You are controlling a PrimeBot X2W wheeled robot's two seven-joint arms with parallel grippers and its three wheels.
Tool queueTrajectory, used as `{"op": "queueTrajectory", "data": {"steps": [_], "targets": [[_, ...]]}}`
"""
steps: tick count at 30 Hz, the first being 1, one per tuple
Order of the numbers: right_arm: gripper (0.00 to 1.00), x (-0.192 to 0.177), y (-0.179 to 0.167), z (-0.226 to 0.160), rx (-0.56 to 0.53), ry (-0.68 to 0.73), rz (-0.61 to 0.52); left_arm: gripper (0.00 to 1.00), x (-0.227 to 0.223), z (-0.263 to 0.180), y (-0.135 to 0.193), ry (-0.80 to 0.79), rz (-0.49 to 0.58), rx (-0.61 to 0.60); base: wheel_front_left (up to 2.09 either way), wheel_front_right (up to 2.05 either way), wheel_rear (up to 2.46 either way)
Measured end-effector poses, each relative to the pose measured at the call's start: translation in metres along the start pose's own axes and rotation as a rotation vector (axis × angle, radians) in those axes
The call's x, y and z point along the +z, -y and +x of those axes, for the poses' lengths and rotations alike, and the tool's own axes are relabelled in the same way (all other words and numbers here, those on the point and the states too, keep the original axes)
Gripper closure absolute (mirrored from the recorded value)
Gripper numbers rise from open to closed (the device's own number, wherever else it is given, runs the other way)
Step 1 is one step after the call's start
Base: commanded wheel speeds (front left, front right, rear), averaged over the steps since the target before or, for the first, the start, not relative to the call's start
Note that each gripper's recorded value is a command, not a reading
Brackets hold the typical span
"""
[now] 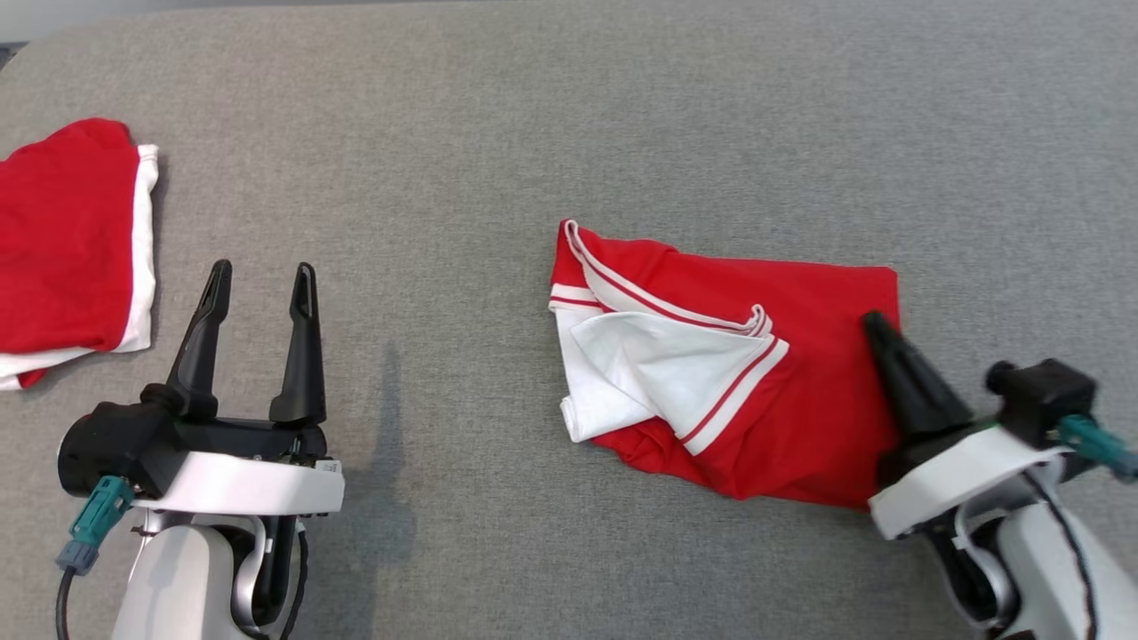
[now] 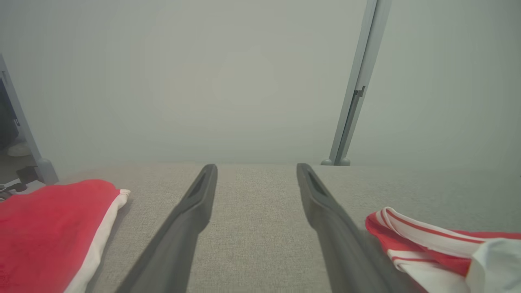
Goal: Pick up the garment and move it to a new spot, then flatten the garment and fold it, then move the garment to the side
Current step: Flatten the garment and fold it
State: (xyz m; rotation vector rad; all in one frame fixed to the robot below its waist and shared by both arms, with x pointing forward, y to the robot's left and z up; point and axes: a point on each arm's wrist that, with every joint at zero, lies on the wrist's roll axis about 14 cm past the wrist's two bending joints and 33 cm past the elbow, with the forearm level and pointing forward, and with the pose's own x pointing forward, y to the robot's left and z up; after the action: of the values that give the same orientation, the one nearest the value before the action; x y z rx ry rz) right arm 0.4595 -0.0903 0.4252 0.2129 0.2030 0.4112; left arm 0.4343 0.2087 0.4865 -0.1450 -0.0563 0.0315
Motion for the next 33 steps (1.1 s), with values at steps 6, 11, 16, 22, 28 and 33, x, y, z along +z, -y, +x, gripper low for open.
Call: {"op": "queueTrajectory", "data": {"steps": [6, 11, 16, 22, 28, 33], "targets": [[1.00, -0.026, -0.026, 0.010, 0.073, -0.067, 0.044, 0.00, -0.003, -0.002, -0.005, -0.010, 0.002, 0.017, 0.00, 0.00, 0.00], [1.00, -0.035, -0.057, 0.016, 0.174, -0.088, 0.063, 0.00, -0.003, -0.001, -0.006, -0.009, 0.001, 0.022, 0.00, 0.00, 0.00], [1.00, -0.029, -0.079, 0.014, 0.251, -0.064, 0.072, 0.00, -0.003, 0.001, -0.005, -0.004, -0.003, 0.020, 0.00, 0.00, 0.00], [1.00, -0.022, -0.109, 0.003, 0.353, -0.042, 0.074, 0.00, -0.003, 0.003, -0.002, -0.002, -0.008, 0.011, 0.00, 0.00, 0.00], [1.00, -0.021, -0.130, -0.009, 0.418, -0.043, 0.100, 0.00, -0.002, 0.004, 0.001, 0.001, -0.010, 0.003, 0.00, 0.00, 0.00], [1.00, -0.010, -0.118, -0.009, 0.374, -0.007, 0.115, 0.00, -0.001, 0.005, 0.003, 0.006, -0.008, -0.004, 0.00, 0.00, 0.00]]}}
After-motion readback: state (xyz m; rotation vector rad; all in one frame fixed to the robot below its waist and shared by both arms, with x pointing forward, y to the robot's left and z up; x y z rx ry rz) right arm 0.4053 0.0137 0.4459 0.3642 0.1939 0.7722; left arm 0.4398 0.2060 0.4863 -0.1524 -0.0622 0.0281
